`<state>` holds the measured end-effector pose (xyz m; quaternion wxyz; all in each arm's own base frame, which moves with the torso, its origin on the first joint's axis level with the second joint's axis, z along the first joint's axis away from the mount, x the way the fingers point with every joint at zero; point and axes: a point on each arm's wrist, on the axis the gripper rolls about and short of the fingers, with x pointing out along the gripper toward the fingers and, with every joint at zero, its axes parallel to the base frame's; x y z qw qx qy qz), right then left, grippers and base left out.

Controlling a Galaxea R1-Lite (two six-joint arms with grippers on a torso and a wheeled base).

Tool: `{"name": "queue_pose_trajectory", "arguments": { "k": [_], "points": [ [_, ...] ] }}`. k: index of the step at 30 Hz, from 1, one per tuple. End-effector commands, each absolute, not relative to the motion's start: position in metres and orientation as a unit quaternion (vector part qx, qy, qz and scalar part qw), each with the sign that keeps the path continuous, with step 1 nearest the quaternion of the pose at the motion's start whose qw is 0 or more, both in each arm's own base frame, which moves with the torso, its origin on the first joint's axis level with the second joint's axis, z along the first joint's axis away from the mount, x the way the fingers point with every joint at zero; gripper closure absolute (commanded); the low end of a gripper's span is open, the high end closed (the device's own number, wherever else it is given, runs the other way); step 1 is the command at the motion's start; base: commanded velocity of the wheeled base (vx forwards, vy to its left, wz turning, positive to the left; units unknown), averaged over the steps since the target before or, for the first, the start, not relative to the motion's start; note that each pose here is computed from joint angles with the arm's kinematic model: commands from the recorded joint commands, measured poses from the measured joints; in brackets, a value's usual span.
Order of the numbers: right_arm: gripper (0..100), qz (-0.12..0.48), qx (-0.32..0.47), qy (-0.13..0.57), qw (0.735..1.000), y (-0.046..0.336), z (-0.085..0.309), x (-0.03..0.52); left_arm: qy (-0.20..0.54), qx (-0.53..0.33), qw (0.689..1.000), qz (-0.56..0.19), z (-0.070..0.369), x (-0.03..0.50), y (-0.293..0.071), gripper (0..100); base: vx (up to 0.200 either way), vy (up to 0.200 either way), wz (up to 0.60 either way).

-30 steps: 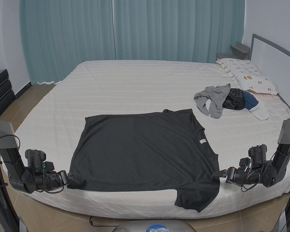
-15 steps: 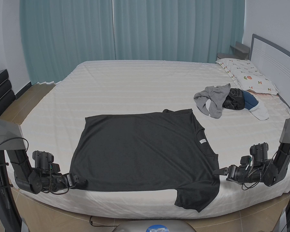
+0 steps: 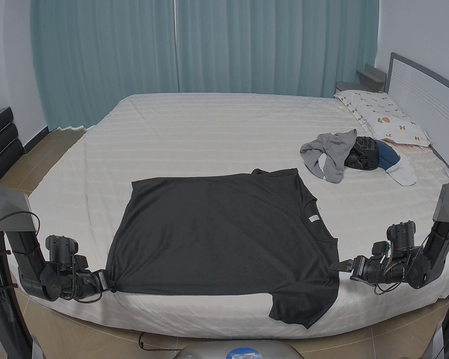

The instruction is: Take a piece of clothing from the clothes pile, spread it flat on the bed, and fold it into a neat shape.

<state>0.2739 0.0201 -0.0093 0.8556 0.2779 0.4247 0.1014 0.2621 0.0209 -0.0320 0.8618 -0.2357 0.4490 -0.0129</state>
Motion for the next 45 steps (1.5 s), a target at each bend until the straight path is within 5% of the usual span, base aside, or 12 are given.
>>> {"name": "queue_pose_trajectory", "arguments": {
  "k": [1, 11, 17, 18, 45],
  "points": [
    [0, 0.101, 0.278, 0.43, 0.853, 0.021, -0.012, 0.273, 0.444, -0.233, 0.865, -0.009, -0.026, 0.257, 0.021, 100, 0.0, 0.0, 0.0],
    [0, 0.102, 0.277, 0.431, 0.853, 0.021, -0.012, 0.273, 0.402, -0.226, 0.887, -0.02, 0.004, 0.254, 0.019, 100, 0.0, 0.0, 0.0],
    [0, 0.102, 0.277, 0.433, 0.852, 0.022, -0.013, 0.272, 0.438, -0.227, 0.87, -0.017, -0.002, 0.252, 0.016, 100, 0.0, 0.0, 0.0],
    [0, 0.102, 0.277, 0.433, 0.852, 0.022, -0.013, 0.272, 0.438, -0.227, 0.87, -0.018, -0.002, 0.252, 0.016, 0, 0.0, 0.0, 0.0],
    [0, 0.102, 0.276, 0.432, 0.852, 0.022, -0.013, 0.273, 0.477, -0.187, 0.857, -0.057, -0.03, 0.266, -0.005, 0, 0.0, 0.0, 0.0]
  ]
}}
